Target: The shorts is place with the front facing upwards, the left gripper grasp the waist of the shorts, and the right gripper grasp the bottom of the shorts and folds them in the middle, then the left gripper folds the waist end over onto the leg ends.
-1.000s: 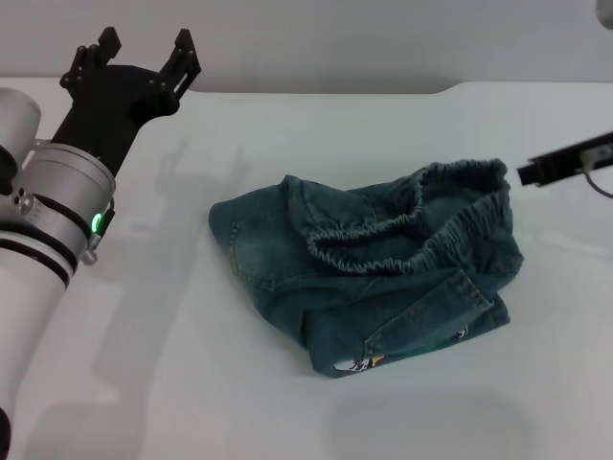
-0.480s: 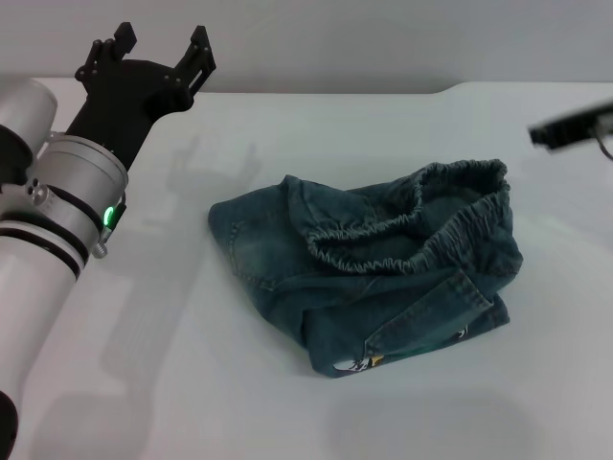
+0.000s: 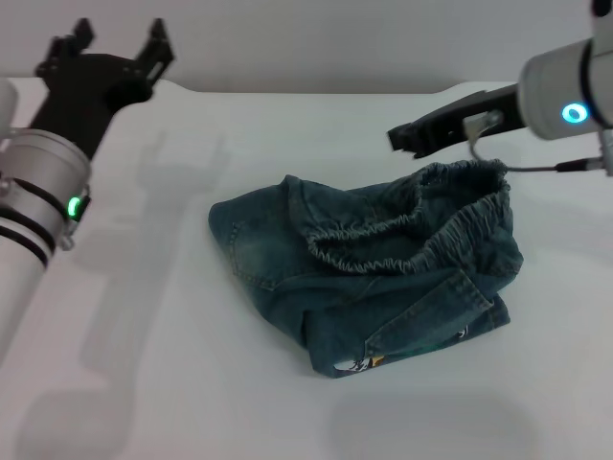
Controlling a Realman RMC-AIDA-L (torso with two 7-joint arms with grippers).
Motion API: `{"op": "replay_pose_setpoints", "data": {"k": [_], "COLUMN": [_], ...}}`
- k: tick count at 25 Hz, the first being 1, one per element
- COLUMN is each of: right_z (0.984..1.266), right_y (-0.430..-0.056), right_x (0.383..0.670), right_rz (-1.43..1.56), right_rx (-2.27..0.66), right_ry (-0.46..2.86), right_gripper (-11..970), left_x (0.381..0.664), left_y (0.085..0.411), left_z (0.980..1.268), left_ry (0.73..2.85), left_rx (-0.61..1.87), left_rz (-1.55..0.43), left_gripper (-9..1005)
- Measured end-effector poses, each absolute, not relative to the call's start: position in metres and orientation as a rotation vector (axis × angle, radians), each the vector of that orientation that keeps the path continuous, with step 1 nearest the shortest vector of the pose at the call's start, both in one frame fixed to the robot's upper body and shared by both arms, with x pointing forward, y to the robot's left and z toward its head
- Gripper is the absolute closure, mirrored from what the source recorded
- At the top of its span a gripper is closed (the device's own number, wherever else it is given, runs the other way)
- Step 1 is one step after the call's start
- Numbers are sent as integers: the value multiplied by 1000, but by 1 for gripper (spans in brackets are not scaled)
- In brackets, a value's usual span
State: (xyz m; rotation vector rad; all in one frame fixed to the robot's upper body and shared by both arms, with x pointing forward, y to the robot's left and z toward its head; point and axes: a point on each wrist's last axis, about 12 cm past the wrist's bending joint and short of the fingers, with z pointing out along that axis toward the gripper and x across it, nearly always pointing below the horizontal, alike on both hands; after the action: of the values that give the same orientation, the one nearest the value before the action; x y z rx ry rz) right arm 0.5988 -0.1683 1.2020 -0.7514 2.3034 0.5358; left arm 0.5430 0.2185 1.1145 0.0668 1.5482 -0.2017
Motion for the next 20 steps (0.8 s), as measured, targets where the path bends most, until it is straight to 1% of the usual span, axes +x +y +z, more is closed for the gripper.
{"op": "replay_pose_setpoints", "data": {"k": [3,9,12,20], "right_z": [1199,1193,1185,1165], "right_y": [-156,-137,-124,-103], "right_x": [595,598,599,596], "right_rz": [539,586,667,753], "right_rx": [-799,-841,-849,-888], "right_ry": [2306,2319,2338,2364], "right_gripper": [959,958,958,958], "left_x": [547,550,551,552], "left_y": [232,245,245,244], "left_z": [1113,1112,1112,1112], "left_ry": [1551,1541,1537,1535], "left_rx": [35,6,11,19], "left_rz": [-161,-118,-114,-114], "left_gripper": [148,148,148,148]}}
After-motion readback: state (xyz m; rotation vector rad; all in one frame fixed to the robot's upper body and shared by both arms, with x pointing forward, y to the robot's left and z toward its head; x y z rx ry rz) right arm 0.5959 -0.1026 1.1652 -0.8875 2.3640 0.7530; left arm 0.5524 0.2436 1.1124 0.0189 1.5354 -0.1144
